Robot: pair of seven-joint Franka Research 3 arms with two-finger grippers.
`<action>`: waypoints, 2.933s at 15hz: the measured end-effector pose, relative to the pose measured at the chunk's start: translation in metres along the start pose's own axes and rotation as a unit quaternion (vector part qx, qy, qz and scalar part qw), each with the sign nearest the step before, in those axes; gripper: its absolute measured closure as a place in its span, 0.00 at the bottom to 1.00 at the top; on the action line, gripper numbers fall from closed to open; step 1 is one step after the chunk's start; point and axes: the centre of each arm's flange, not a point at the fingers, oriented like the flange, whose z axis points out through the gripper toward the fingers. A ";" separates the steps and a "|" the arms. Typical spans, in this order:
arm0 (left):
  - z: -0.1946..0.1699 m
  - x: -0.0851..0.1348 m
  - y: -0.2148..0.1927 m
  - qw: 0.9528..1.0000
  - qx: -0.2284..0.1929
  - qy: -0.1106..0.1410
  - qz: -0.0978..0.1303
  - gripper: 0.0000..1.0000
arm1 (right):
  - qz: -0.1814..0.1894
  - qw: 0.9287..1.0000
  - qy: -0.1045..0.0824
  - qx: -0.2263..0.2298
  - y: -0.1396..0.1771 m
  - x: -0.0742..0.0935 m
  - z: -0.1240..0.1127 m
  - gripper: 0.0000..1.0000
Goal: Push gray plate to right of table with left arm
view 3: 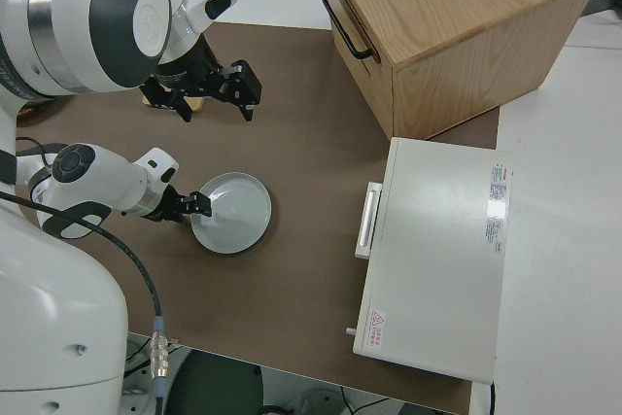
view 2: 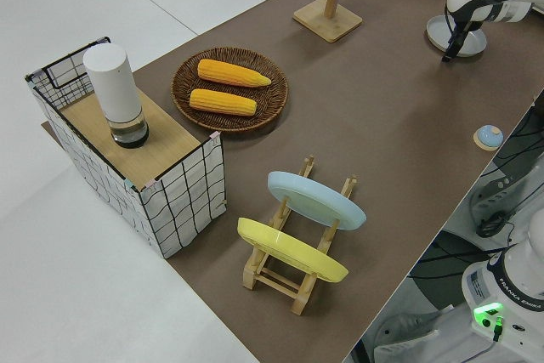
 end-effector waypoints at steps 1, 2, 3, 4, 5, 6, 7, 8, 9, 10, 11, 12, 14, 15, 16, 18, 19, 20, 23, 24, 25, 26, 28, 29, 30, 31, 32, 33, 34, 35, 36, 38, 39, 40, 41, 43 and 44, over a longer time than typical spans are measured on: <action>-0.001 0.001 0.000 1.000 0.000 0.001 0.001 0.04 | 0.000 1.000 0.000 0.000 0.000 0.000 0.000 0.01; -0.003 0.002 0.000 1.000 0.000 0.001 0.001 0.00 | 0.000 1.000 0.000 0.000 0.000 0.000 0.000 0.01; -0.006 0.005 0.000 1.000 0.002 0.002 0.000 0.00 | 0.000 1.000 0.000 0.000 0.000 0.000 0.000 0.01; -0.010 0.008 -0.001 1.000 0.007 0.002 -0.002 0.01 | 0.000 1.000 0.000 0.000 0.000 0.000 0.000 0.01; -0.017 0.014 -0.003 1.000 0.014 0.002 -0.004 0.01 | 0.000 1.000 0.000 0.000 0.000 0.000 0.000 0.01; -0.025 0.021 -0.007 1.000 0.024 0.001 -0.004 0.01 | 0.000 1.000 0.000 0.000 0.000 0.000 0.000 0.01; -0.035 0.030 -0.013 0.999 0.032 0.001 0.002 0.01 | 0.000 1.000 0.000 0.000 0.000 0.000 0.000 0.01; -0.047 0.040 -0.020 0.999 0.041 -0.001 0.015 0.01 | 0.000 1.000 0.000 0.000 0.000 0.000 0.000 0.01; -0.060 0.049 -0.028 0.998 0.050 -0.003 0.030 0.00 | 0.000 1.000 0.000 0.000 0.000 0.000 0.000 0.01; -0.075 0.060 -0.036 0.997 0.057 -0.005 0.042 0.00 | 0.000 1.000 0.000 0.000 0.000 0.000 0.000 0.01; -0.091 0.071 -0.046 0.997 0.063 -0.005 0.047 0.00 | 0.000 1.000 0.000 0.000 0.000 0.000 0.000 0.01; -0.111 0.086 -0.058 0.996 0.069 -0.005 0.049 0.00 | 0.000 1.000 0.000 0.000 0.000 0.000 0.000 0.01; -0.143 0.109 -0.076 0.996 0.079 -0.008 0.051 0.00 | 0.000 1.000 0.000 0.000 0.000 0.000 0.000 0.01; -0.161 0.121 -0.082 0.995 0.081 -0.009 0.051 0.00 | 0.000 1.000 0.000 0.000 0.000 0.000 0.000 0.01; -0.180 0.133 -0.088 0.995 0.083 -0.009 0.050 0.00 | 0.000 1.000 0.000 0.000 0.000 0.000 0.000 0.01; -0.212 0.155 -0.099 0.996 0.082 -0.007 0.046 0.00 | 0.000 1.000 0.000 0.000 0.000 0.000 0.000 0.01; -0.226 0.167 -0.108 0.995 0.084 -0.007 0.045 0.00 | 0.000 1.000 0.000 0.000 0.000 0.000 0.000 0.01; -0.235 0.177 -0.118 0.995 0.088 -0.011 0.047 0.00 | 0.000 1.000 0.000 0.000 0.000 0.000 0.000 0.01; -0.260 0.209 -0.159 0.991 0.102 -0.034 0.074 0.00 | 0.000 1.000 0.000 0.000 0.000 0.000 0.000 0.01; -0.269 0.223 -0.179 0.990 0.105 -0.042 0.083 0.01 | 0.000 1.000 0.000 0.000 0.000 0.000 0.000 0.01; -0.275 0.234 -0.195 0.989 0.105 -0.046 0.093 0.01 | 0.000 1.000 0.000 0.000 0.000 0.000 0.000 0.01; -0.281 0.245 -0.211 0.988 0.103 -0.048 0.103 0.00 | 0.000 1.000 0.000 0.000 0.000 0.000 0.000 0.01; -0.295 0.265 -0.246 0.986 0.098 -0.045 0.124 0.00 | 0.000 1.000 0.000 0.000 0.000 0.000 0.000 0.01; -0.304 0.273 -0.263 0.985 0.096 -0.044 0.133 0.00 | 0.000 1.000 0.000 0.000 0.000 0.000 0.000 0.01; -0.312 0.278 -0.280 0.984 0.096 -0.044 0.140 0.00 | 0.000 1.000 0.000 0.000 0.000 0.000 0.000 0.01; -0.320 0.283 -0.296 0.984 0.095 -0.044 0.146 0.01 | 0.000 1.000 0.000 0.000 0.000 0.000 0.000 0.01; -0.328 0.288 -0.314 0.983 0.095 -0.044 0.149 0.01 | 0.000 1.000 0.000 0.000 0.000 0.000 0.000 0.01; -0.330 0.290 -0.322 0.983 0.094 -0.045 0.148 0.01 | 0.000 1.000 0.000 0.000 0.000 0.000 0.000 0.01; -0.329 0.291 -0.327 0.983 0.094 -0.047 0.147 0.01 | 0.000 1.000 0.000 0.000 0.000 0.000 0.000 0.01; -0.326 0.292 -0.330 0.983 0.095 -0.050 0.147 0.01 | 0.000 1.000 0.000 0.000 0.000 0.000 0.000 0.01; -0.321 0.291 -0.330 0.983 0.096 -0.055 0.147 0.01 | 0.000 1.000 0.000 0.000 0.000 0.000 0.000 0.01; -0.313 0.288 -0.330 0.982 0.097 -0.062 0.151 0.01 | 0.000 1.000 0.000 0.000 0.000 0.000 0.000 0.01; -0.308 0.286 -0.330 0.981 0.098 -0.061 0.153 0.01 | 0.000 1.000 0.000 0.000 0.000 0.000 0.000 0.01; -0.304 0.283 -0.331 0.981 0.098 -0.057 0.156 0.01 | 0.000 1.000 0.000 0.000 0.000 0.000 0.000 0.01; -0.300 0.278 -0.332 0.981 0.099 -0.055 0.158 0.01 | 0.000 1.000 0.000 0.000 0.000 0.000 0.000 0.01; -0.294 0.265 -0.337 0.979 0.102 -0.055 0.171 0.01 | 0.000 1.000 0.000 0.000 0.000 0.000 0.000 0.01; -0.294 0.259 -0.340 0.977 0.103 -0.055 0.178 0.01 | 0.000 1.000 0.000 0.000 0.000 0.000 0.000 0.01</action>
